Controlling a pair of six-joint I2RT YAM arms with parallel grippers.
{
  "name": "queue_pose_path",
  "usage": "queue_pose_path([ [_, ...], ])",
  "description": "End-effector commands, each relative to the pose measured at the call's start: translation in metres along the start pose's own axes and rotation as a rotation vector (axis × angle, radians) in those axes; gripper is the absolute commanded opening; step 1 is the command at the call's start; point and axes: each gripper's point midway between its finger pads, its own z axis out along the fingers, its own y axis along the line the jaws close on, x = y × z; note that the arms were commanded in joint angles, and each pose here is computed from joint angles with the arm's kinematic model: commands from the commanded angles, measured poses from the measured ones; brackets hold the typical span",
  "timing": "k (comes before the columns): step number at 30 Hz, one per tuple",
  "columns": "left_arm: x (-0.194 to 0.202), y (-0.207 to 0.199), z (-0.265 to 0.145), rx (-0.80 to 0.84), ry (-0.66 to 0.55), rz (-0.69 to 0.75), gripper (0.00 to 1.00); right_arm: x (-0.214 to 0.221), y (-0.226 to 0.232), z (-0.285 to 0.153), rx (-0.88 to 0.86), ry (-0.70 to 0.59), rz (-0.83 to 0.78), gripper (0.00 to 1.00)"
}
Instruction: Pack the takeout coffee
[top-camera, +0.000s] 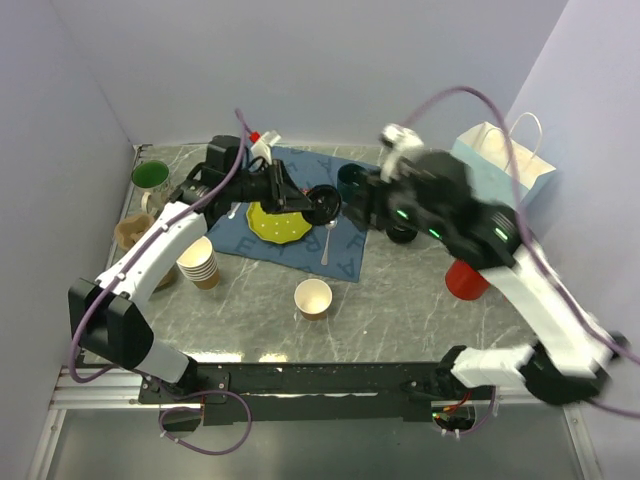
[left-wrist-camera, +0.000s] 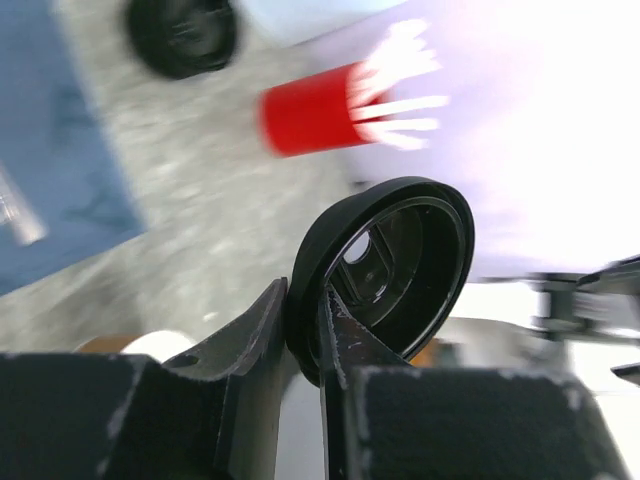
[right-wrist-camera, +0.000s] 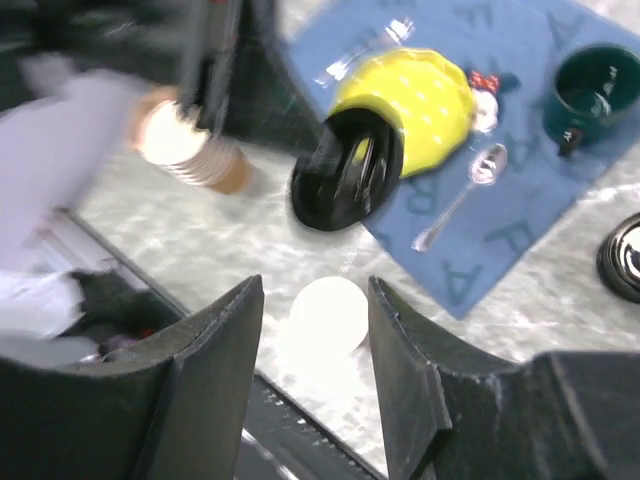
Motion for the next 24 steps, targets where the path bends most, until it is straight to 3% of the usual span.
queue_pose_path([
  [1, -0.014, -0.091, -0.033, 0.425, 0.009, 0.019, 0.21, -0.062, 0.029, -0.067, -0.233, -0.439, 0.06, 0.54],
  [3, -0.004, -0.097, -0.036, 0.494, 0.068, -0.101, 0.21, -0.054, 0.022, -0.084, -0.249, -0.492, 0.083, 0.55],
  [4, -0.008, -0.111, -0.043, 0.563, 0.035, -0.038, 0.22, -0.057, 0.015, -0.087, -0.219, -0.52, 0.083, 0.55],
  [6, -0.01, -0.117, -0.046, 0.6, 0.044, -0.109, 0.22, -0.049, 0.013, -0.085, -0.216, -0.512, 0.047, 0.55],
  [8, -0.014, -0.135, -0.058, 0.686, 0.017, -0.052, 0.24, -0.043, 0.017, -0.08, -0.237, -0.488, -0.009, 0.55],
  [10, -0.02, -0.149, -0.069, 0.752, 0.016, -0.125, 0.25, -0.045, 0.022, -0.082, -0.271, -0.501, -0.036, 0.55],
  [11, -0.018, -0.163, -0.083, 0.828, -0.006, -0.053, 0.25, -0.051, 0.03, -0.091, -0.32, -0.539, -0.052, 0.55],
  [12, -0.022, -0.169, -0.087, 0.858, 0.009, -0.115, 0.25, -0.054, 0.033, -0.094, -0.336, -0.556, -0.057, 0.54],
  [16, -0.017, -0.192, -0.106, 0.974, 0.027, -0.106, 0.27, -0.072, 0.033, -0.101, -0.326, -0.629, -0.053, 0.52],
  [21, -0.005, -0.204, -0.117, 1.019, 0.044, -0.053, 0.28, -0.089, 0.04, -0.081, -0.349, -0.557, 0.03, 0.5],
  [24, 0.001, -0.205, -0.119, 1.033, 0.046, -0.011, 0.29, -0.094, 0.06, -0.077, -0.491, -0.466, 0.173, 0.5],
])
